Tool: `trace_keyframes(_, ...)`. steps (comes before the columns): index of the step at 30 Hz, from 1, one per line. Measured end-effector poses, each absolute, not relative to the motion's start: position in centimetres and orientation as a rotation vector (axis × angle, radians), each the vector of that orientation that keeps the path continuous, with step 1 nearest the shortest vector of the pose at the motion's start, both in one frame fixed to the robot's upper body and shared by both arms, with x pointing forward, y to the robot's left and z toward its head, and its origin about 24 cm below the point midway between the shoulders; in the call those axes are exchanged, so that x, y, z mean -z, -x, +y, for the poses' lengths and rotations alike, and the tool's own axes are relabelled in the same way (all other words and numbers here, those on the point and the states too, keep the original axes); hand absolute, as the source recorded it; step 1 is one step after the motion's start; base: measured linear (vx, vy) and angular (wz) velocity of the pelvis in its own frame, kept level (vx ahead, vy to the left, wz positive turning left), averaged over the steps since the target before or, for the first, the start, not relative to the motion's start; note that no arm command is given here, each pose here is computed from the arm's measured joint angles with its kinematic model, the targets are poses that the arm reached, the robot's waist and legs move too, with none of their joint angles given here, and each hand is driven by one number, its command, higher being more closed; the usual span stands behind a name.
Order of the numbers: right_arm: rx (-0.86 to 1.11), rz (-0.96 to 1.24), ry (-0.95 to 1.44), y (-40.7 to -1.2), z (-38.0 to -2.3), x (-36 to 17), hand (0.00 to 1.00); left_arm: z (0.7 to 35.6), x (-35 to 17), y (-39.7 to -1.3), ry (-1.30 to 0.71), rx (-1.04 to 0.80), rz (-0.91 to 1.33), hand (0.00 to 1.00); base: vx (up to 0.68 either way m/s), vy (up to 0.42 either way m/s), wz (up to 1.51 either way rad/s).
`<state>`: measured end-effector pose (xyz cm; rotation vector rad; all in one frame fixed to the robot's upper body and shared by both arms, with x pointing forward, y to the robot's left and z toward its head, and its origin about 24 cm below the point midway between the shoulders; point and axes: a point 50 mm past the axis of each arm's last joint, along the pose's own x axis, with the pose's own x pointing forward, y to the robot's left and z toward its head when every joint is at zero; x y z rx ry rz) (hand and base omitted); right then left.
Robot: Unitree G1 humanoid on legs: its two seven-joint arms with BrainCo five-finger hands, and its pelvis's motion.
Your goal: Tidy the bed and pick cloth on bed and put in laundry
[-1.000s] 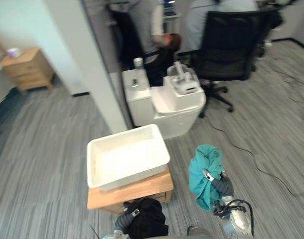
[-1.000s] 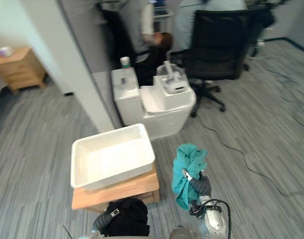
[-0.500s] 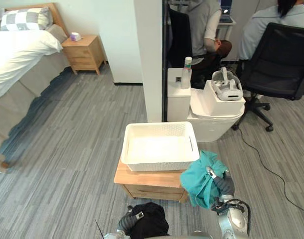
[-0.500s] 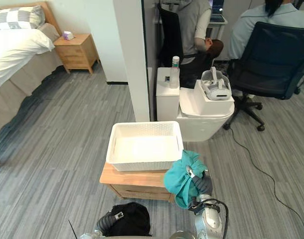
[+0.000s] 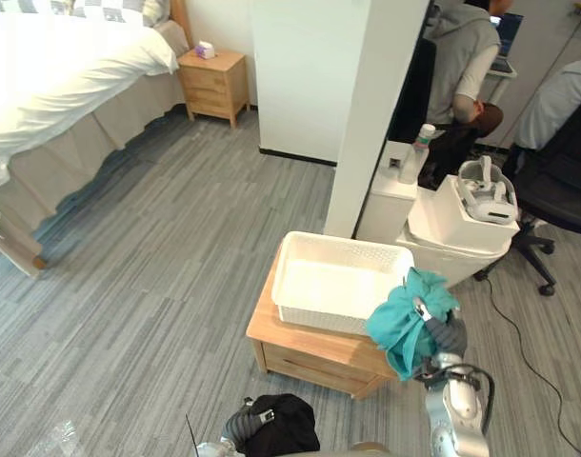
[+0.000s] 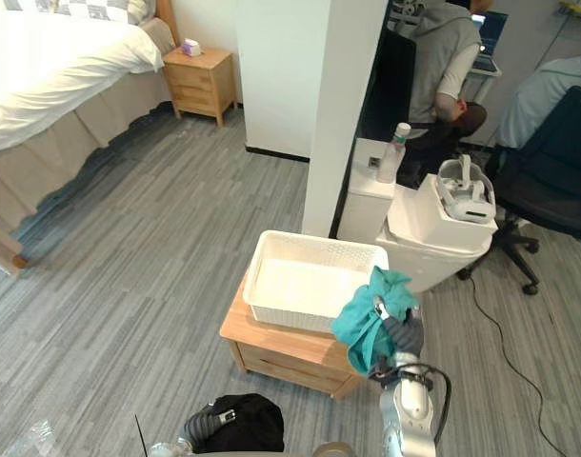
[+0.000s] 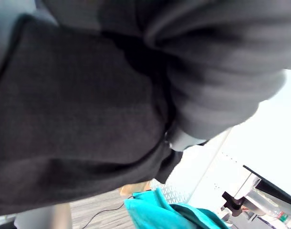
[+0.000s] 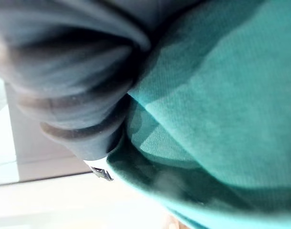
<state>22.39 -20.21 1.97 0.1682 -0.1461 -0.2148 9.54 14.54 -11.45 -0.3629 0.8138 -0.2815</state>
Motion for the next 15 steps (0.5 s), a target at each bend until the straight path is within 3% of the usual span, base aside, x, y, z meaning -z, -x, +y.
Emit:
trace_keyframes(8,0.074,-0.454,0.057,-28.1,-21.6,-12.4,1.0,14.1,11.3,-9.7,0.386,0.285,0.822,1.0,-0.02,-0.054,-0.15)
trace_keyframes(15,0.008,-0.442,0.144,-29.6,-21.9,-15.5,1.0,14.5,11.7,-9.4,0.393,0.263,0.841,1.0,-0.05,-0.098,-0.04)
